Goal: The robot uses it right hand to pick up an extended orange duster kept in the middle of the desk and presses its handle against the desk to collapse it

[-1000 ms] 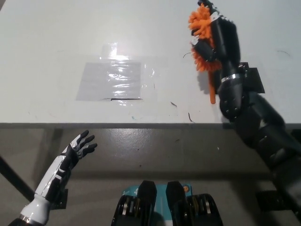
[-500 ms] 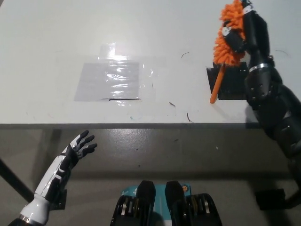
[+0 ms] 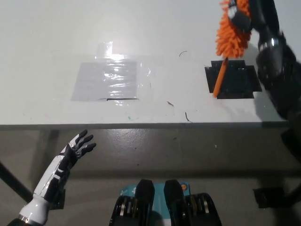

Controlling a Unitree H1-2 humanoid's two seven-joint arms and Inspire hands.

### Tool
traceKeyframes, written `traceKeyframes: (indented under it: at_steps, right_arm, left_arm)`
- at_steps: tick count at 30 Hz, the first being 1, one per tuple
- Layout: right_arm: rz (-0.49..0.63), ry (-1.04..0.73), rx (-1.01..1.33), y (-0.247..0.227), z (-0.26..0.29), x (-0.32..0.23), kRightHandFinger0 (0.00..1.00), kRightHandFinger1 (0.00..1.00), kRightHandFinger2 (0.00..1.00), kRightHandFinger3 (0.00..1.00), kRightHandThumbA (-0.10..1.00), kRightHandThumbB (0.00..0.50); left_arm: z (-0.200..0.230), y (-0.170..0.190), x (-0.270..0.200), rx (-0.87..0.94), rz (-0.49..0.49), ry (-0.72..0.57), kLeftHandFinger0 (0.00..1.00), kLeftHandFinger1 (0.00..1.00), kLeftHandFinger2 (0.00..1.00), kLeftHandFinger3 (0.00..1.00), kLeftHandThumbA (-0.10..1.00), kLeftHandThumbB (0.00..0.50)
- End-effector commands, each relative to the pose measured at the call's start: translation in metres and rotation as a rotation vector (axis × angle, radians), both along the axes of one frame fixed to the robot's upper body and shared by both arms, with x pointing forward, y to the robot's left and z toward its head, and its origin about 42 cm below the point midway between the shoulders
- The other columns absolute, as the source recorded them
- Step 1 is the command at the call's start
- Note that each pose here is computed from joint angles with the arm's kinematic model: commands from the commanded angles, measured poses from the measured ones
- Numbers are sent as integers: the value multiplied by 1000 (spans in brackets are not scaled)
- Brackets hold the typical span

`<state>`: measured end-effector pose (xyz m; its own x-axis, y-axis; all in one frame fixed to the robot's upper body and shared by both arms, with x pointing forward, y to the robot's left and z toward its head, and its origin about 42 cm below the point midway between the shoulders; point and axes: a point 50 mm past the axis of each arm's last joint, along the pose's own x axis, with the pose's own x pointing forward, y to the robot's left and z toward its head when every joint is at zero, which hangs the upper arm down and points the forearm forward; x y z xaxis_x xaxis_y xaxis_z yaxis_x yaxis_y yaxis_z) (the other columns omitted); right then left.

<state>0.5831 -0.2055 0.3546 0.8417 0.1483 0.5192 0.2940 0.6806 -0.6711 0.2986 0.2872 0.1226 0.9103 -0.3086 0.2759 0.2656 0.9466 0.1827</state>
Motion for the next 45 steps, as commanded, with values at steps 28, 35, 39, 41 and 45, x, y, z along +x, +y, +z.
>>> traceKeyframes:
  at_steps: [28,35,39,41,45]
  right_arm:
    - [-102,-81,-372,-35,182,-34,1000,1000,1000,1000,1000,433]
    - [7,-217,-257,-48,190,-98,1000,1000,1000,1000,1000,382]
    - [119,-377,-181,-64,190,-184,1000,1000,1000,1000,1000,359]
    - [177,-512,-118,-75,162,-269,1000,1000,1000,1000,1000,387]
    - [318,-568,-4,-72,114,-320,1000,1000,1000,1000,1000,368]
  left_arm:
    - [12,9,-4,8,-13,-40,954,924,1000,1000,1000,261]
    - [13,8,-1,-3,-4,-58,1000,1000,1000,1000,1000,280]
    - [14,6,6,-10,11,-82,1000,1000,1000,1000,1000,293]
    - [21,2,16,1,8,-125,1000,1000,1000,1000,1000,297]
    - [30,-5,32,-11,6,-141,1000,1000,1000,1000,1000,337]
